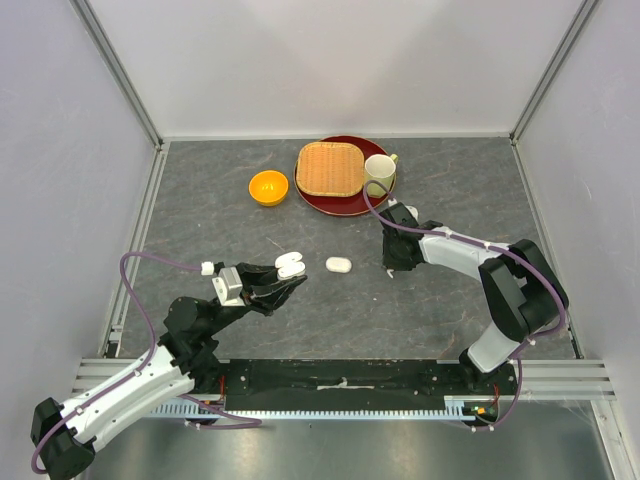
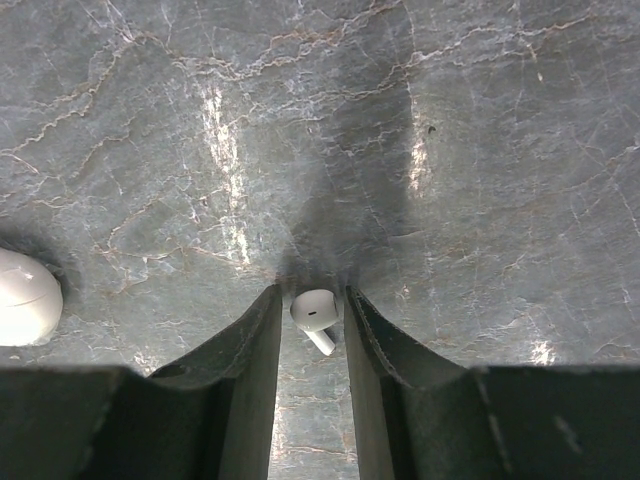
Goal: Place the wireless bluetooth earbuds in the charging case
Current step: Pick up the earbud from the center of the board.
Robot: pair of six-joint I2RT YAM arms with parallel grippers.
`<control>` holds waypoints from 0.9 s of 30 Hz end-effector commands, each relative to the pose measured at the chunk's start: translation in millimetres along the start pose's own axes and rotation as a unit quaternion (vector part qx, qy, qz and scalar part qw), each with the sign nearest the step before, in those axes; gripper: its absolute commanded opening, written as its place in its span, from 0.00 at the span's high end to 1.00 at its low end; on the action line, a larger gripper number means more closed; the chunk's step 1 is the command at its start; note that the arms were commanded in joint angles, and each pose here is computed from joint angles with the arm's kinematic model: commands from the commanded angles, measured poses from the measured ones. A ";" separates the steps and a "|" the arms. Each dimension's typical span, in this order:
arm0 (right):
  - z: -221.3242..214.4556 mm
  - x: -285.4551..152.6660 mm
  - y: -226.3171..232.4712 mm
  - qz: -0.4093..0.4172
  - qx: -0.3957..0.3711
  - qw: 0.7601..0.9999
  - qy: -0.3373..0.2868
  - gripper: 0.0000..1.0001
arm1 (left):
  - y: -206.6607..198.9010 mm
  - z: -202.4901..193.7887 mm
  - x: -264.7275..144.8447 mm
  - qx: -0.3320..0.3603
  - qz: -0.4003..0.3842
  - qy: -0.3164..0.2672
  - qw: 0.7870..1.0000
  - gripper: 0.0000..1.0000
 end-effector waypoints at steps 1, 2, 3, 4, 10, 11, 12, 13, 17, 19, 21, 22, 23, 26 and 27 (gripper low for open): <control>-14.1 0.2 -1.1 0.002 -0.018 1.000 0.018 0.62 | -1.7 8.4 0.3 -0.008 0.001 -0.020 1.000 0.98; -14.6 0.4 -0.9 0.003 -0.021 1.000 0.019 0.61 | -1.6 7.7 0.1 -0.009 0.002 -0.019 1.000 0.98; -14.7 0.0 -0.8 0.003 -0.021 1.000 0.019 0.62 | -1.4 7.8 0.1 -0.009 0.002 -0.019 1.000 0.98; -15.7 0.1 -1.3 0.003 -0.023 1.000 0.021 0.61 | -1.1 7.9 0.1 -0.010 0.003 -0.019 1.000 0.98; -16.0 -1.1 -1.8 0.003 -0.029 0.999 0.022 0.62 | -0.6 6.3 0.5 -0.011 0.004 -0.017 1.000 0.98; -16.4 -1.2 -1.8 0.003 -0.032 0.999 0.022 0.62 | -0.2 6.4 0.5 -0.011 0.005 -0.017 1.000 0.98; -16.3 -1.6 -2.1 0.002 -0.032 0.999 0.022 0.62 | -0.3 5.8 0.8 -0.011 0.004 -0.016 1.000 0.98; -16.2 -1.6 -2.3 0.001 -0.032 0.999 0.022 0.62 | -0.2 5.5 0.7 -0.011 0.005 -0.015 1.000 0.98; -17.9 0.2 -3.3 -0.001 -0.034 0.999 0.025 0.64 | 0.3 5.1 0.8 -0.011 0.005 -0.015 1.000 0.98; -19.0 1.1 -4.0 -0.004 -0.035 0.999 0.027 0.66 | 0.5 4.7 0.9 -0.011 0.006 -0.015 1.000 0.98; -19.4 1.9 -3.8 -0.003 -0.035 0.999 0.029 0.67 | 0.6 4.3 0.8 -0.011 0.006 -0.015 1.000 0.98; -19.3 2.0 -4.0 -0.004 -0.035 0.999 0.029 0.70 | 0.4 3.8 0.9 -0.012 0.005 -0.014 1.000 0.98; -19.0 1.6 -3.9 -0.004 -0.034 0.999 0.028 0.71 | -0.1 5.3 0.9 -0.011 0.004 -0.016 1.000 0.98; -18.3 0.0 -2.9 -0.001 -0.029 0.999 0.026 0.72 | 0.7 4.8 0.7 -0.011 0.006 -0.016 1.000 0.98; -18.4 -0.6 -2.7 0.000 -0.029 0.999 0.025 0.72 | 0.4 4.3 0.8 -0.011 0.006 -0.015 1.000 0.98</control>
Point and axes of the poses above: each gripper's point midway between its finger pads, its own x axis out along the fingers, its own y axis along the line the jaws close on, z = x × y, the point moved 2 cm from there along -x, back along the fingers, and after that the axes turned 14 degrees about -x, right-handed, at the moved point
